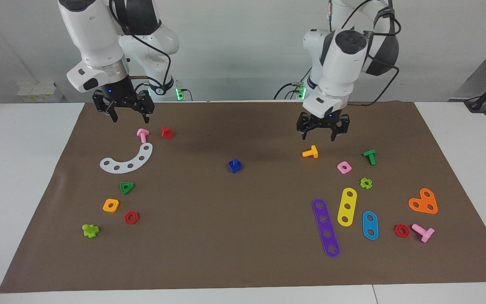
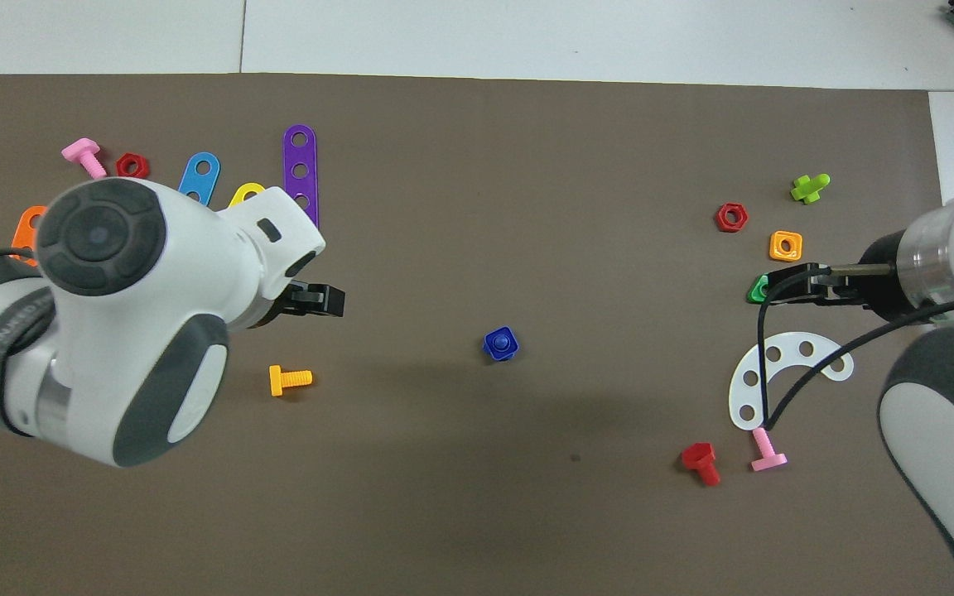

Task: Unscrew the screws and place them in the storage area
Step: 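Move the left gripper over the blue nut on the blue bolt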

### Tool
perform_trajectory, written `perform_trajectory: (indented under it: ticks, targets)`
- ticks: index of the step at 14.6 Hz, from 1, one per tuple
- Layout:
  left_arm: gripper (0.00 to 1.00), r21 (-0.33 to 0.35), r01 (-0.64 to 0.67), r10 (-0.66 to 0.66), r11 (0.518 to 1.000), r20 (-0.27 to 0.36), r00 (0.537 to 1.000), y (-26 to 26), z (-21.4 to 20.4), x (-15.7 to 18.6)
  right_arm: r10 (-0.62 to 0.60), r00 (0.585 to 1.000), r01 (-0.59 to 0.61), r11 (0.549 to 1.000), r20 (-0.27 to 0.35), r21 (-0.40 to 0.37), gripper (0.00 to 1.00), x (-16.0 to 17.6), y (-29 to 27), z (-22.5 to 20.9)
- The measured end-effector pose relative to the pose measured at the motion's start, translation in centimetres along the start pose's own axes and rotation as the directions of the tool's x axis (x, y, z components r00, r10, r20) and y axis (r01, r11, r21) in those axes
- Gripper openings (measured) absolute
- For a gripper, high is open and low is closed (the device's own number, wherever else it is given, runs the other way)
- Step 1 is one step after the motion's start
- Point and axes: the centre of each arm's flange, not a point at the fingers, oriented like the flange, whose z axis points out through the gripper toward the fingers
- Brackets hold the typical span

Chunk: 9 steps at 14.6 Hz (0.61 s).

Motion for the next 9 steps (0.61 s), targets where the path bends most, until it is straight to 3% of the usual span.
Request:
perform_trajectory:
  ticks: [5,9]
  targets:
    - [0.99,-0.115,0.143,-0.147,0.983,-0.030,0.989,6.7,3.1,-0.2,0.008,1.000,-0.008,1.000,-0.021,0.003,1.00,0.5,1.3,-1.4]
    - [0.96,-0.152,0.264,-0.269,0.953,-0.018,0.963,11.5,6.6,-1.5,0.027,0.999,-0.027,1.000,-0.019,0.003,1.00,1.5,2.2,-3.0]
